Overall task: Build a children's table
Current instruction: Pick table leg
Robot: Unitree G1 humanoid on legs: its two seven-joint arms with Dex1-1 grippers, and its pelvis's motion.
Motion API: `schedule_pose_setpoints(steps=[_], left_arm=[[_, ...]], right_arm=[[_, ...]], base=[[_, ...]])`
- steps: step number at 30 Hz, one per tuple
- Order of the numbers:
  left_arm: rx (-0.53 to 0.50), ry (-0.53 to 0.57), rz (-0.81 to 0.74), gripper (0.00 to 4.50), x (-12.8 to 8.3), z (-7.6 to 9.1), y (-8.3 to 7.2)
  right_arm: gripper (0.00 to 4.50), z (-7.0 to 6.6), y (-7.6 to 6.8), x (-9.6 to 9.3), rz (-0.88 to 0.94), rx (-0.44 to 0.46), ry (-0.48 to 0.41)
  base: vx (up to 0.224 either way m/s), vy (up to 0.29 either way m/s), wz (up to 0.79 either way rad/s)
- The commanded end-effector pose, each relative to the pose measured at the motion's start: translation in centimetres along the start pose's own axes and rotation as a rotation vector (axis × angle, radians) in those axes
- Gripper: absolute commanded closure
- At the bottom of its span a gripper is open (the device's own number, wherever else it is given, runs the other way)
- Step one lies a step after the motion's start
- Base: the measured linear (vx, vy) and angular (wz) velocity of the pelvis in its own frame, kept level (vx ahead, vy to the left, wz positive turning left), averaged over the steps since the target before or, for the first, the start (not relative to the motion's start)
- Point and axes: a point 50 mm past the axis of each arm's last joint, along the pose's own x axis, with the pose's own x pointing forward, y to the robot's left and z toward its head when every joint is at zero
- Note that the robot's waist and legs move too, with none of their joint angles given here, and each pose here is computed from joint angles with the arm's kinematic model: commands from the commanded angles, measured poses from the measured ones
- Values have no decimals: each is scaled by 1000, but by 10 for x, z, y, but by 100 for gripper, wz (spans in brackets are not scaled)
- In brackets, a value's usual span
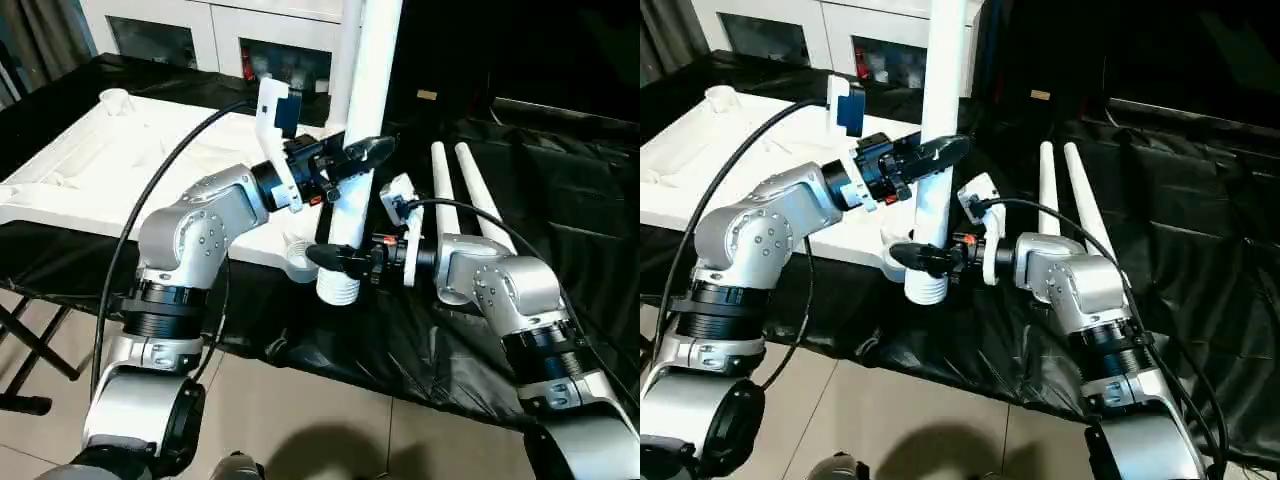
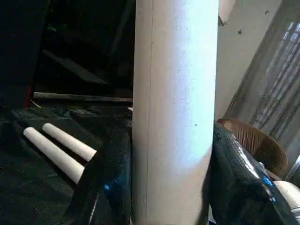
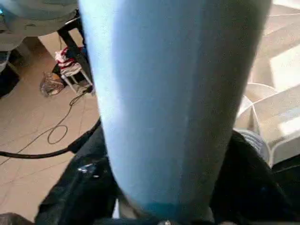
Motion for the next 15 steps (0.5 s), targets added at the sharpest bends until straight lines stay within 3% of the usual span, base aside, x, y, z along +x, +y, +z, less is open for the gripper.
schedule_pose_setpoints(steps=[1, 5, 8, 12, 15], left_arm=[[0, 9, -25, 270, 3, 1, -3], [-4, 8, -23, 270, 3, 1, -3], [13, -3, 22, 200, 3, 2, 1], [19, -34, 20, 191, 4, 6, 1], [60, -135, 73, 159, 2, 17, 5]], right_arm=[[224, 2, -3, -5, -32, -14, -2], [249, 2, -3, -5, -33, -13, -3], [256, 3, -3, -4, -38, -13, -11], [258, 4, -3, -3, -41, -18, -29], [259, 9, -3, -3, -67, -20, -101]], base=[[0, 0, 0], [0, 0, 0], [0, 0, 0], [0, 0, 0], [0, 0, 0]])
